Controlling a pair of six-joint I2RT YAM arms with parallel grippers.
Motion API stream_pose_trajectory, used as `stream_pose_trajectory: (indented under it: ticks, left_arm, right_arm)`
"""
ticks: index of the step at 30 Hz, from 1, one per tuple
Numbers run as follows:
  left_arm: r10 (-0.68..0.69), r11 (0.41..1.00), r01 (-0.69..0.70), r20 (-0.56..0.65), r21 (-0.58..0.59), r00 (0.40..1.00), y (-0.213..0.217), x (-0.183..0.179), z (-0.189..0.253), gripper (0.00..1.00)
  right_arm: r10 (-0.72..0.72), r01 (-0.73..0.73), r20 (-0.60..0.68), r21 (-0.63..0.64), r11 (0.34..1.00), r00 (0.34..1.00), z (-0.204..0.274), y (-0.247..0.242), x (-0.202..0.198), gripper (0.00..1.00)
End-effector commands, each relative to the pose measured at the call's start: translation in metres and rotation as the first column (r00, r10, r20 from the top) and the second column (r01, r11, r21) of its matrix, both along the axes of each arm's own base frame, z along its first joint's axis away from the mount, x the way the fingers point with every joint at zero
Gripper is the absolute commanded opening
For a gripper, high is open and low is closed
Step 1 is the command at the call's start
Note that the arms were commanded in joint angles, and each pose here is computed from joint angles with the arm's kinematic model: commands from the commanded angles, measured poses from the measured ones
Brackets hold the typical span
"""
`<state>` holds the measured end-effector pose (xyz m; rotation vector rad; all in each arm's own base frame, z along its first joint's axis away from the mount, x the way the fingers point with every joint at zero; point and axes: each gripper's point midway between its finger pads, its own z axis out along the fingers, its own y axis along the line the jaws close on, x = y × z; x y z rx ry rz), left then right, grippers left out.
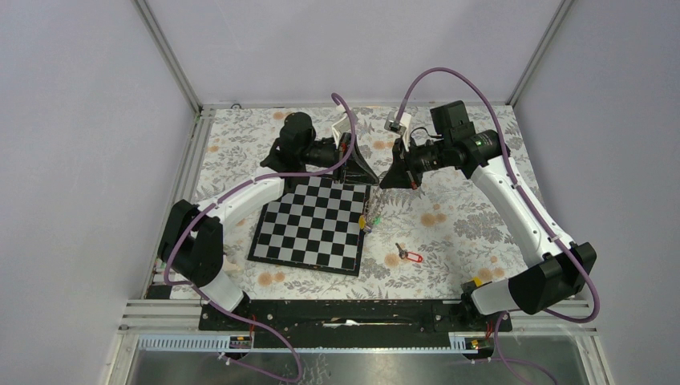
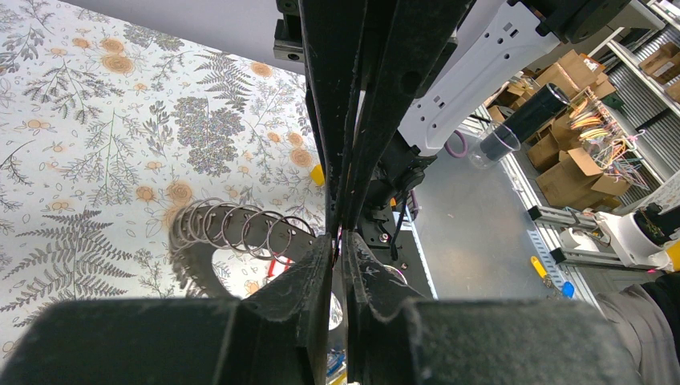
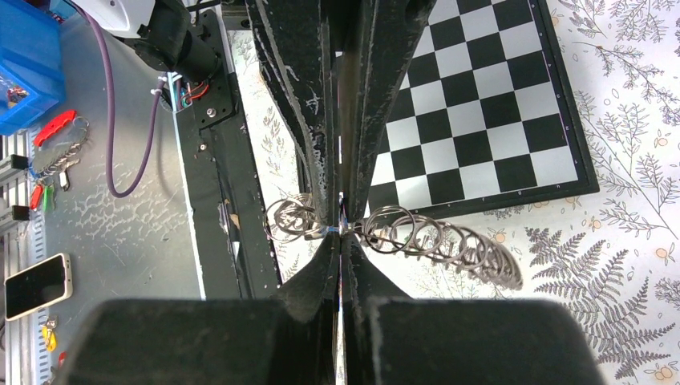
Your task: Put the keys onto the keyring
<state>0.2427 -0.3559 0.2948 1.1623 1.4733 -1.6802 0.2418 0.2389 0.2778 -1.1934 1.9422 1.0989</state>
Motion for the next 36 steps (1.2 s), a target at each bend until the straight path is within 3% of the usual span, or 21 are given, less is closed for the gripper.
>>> stream_pose_trajectory:
  ticks: [1,7,14,22,25,28,31,36]
  left_arm:
    - [-0.017,0.999,0.021,0.084,-0.043,0.996,0.004,-0.009,0.019,0.13]
    - [-0.017,0.999,0.020,0.088,-0.040,0.996,0.004,-0.009,0.019,0.17]
    - [-0.016,0.999,0.020,0.088,-0.040,0.996,0.004,-0.010,0.020,0.10]
    - [-0.010,0.999,0.014,0.096,-0.045,0.995,0.005,-0.009,0.023,0.13]
    - [-0.012,0.999,0.016,0.094,-0.045,0.996,0.005,-0.009,0.023,0.00]
    - [-0.012,0.999,0.017,0.098,-0.046,0.995,0.005,-0.010,0.024,0.00]
    - [-0.002,1.000,0.004,0.122,-0.022,0.993,0.006,-0.007,0.023,0.00]
    - [0.045,0.998,-0.052,0.185,0.036,0.982,0.009,0.003,0.016,0.00]
  right_arm:
    - [0.015,-0.019,0.051,0.064,0.998,0.999,0.022,0.004,0.000,0.00]
    - [0.006,-0.010,0.048,0.069,0.998,0.999,0.022,0.002,0.002,0.00]
    - [0.001,-0.005,0.044,0.071,0.997,0.999,0.021,0.001,0.002,0.00]
    - [-0.001,-0.002,0.036,0.067,0.998,0.999,0.018,0.001,0.002,0.00]
    - [-0.002,0.000,0.036,0.064,0.998,0.999,0.017,0.000,0.002,0.00]
    - [-0.012,0.010,0.040,0.060,0.998,0.999,0.017,-0.002,0.003,0.00]
    - [-0.037,0.034,0.048,0.057,0.998,0.998,0.017,-0.006,0.006,0.13]
    - [-0.076,0.072,0.079,0.048,0.996,0.994,0.018,-0.017,0.006,0.43]
